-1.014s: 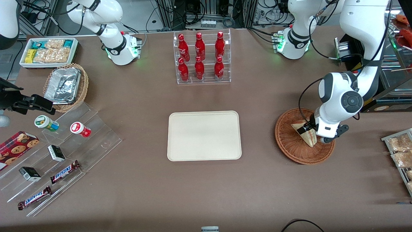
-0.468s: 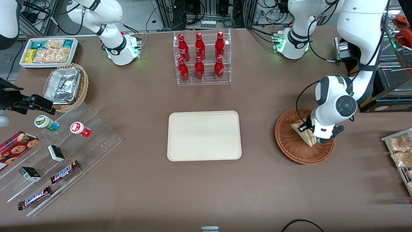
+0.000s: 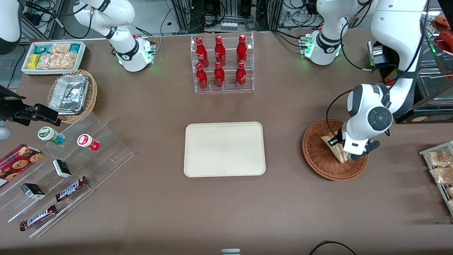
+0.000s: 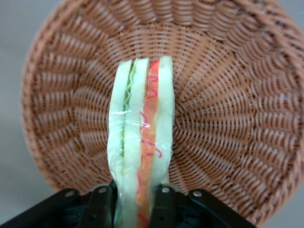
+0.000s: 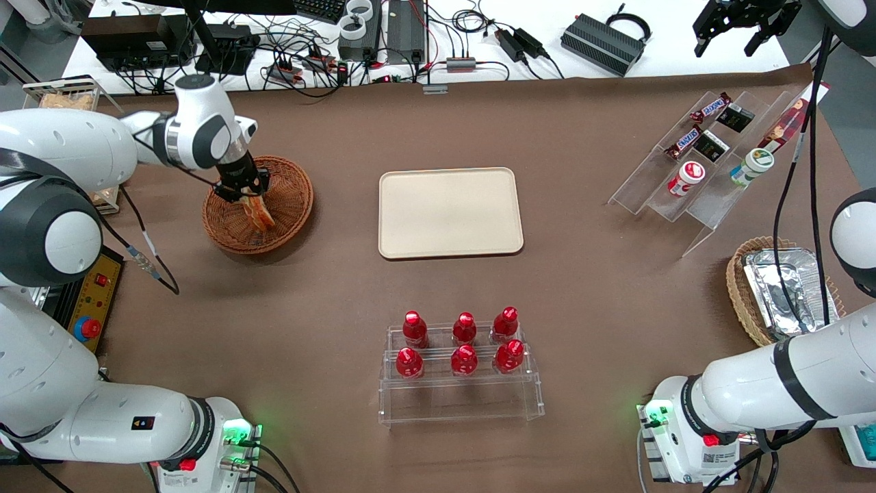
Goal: Place sandwich from basket to tray
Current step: 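Close the left gripper on the sandwich's upright edge, then lift the sandwich and carry it over the cream tray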
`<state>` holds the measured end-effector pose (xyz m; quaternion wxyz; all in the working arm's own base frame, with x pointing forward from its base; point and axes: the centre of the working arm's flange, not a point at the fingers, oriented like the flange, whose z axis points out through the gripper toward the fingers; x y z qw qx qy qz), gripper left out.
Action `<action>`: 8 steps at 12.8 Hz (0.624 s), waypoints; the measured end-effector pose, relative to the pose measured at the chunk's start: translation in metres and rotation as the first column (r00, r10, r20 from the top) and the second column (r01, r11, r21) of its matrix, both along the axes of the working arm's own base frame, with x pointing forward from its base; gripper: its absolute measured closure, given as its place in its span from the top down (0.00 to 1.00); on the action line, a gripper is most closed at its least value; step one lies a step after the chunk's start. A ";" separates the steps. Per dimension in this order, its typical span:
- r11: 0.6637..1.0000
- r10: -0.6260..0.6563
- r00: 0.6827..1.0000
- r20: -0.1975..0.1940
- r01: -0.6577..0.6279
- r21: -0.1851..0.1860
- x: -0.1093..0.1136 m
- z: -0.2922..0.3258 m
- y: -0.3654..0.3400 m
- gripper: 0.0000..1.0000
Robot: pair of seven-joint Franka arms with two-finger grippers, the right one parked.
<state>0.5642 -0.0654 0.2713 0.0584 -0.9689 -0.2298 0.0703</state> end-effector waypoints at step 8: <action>0.978 -0.208 0.977 0.042 0.208 0.003 0.008 0.062 -0.129 0.19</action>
